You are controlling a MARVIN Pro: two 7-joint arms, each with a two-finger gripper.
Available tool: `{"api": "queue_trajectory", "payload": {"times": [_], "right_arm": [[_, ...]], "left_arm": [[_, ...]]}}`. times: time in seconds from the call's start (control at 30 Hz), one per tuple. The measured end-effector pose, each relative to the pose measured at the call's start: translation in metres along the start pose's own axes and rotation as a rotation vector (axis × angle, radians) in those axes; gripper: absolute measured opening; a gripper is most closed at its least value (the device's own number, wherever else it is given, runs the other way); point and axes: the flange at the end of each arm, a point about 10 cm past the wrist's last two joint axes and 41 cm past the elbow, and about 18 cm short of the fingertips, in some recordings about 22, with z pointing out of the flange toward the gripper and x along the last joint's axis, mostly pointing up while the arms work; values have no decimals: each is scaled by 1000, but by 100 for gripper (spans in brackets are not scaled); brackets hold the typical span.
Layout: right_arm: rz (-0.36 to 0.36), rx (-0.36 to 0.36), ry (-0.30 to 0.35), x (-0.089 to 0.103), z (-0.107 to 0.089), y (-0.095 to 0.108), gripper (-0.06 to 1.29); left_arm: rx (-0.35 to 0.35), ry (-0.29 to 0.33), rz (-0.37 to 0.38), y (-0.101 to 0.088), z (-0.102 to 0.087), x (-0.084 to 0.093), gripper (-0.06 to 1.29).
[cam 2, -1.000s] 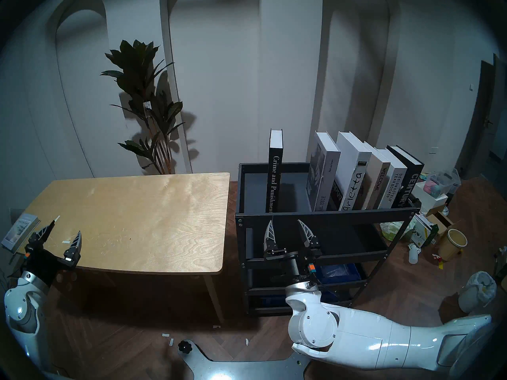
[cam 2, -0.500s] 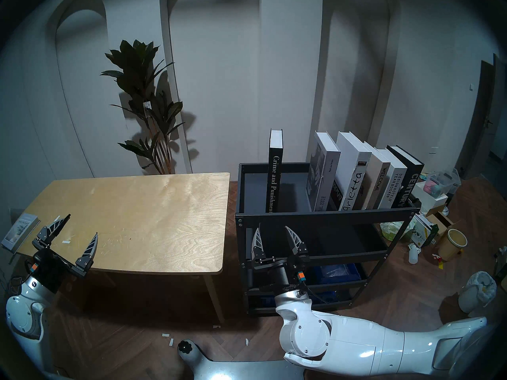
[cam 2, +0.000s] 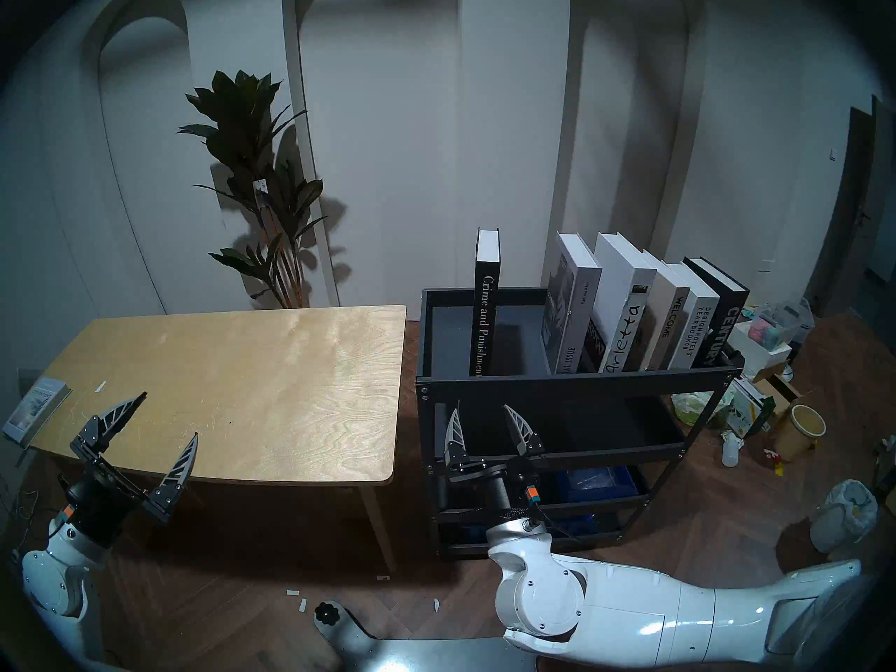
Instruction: Move the books from the display table onto the shelf, standing them upright with spines facing out and tallest at one end
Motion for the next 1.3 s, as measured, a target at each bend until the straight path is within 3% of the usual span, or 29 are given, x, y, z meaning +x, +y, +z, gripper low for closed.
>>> {"api": "queue_trajectory", "payload": {"times": [0.47, 0.6, 0.87, 1.3], "right_arm": [[-7, -39, 0, 5, -3, 6, 122], [-8, -53, -2, 7, -7, 11, 122], [-20, -73, -12, 12, -18, 21, 122], [-58, -111, -1, 28, -25, 50, 122]], "left_arm": [[-33, 173, -32, 13, -28, -12, 122], [2, 224, -38, 9, -31, -15, 122], [92, 288, -86, -4, -27, -20, 122], [84, 343, -117, -8, -13, -19, 122]]}}
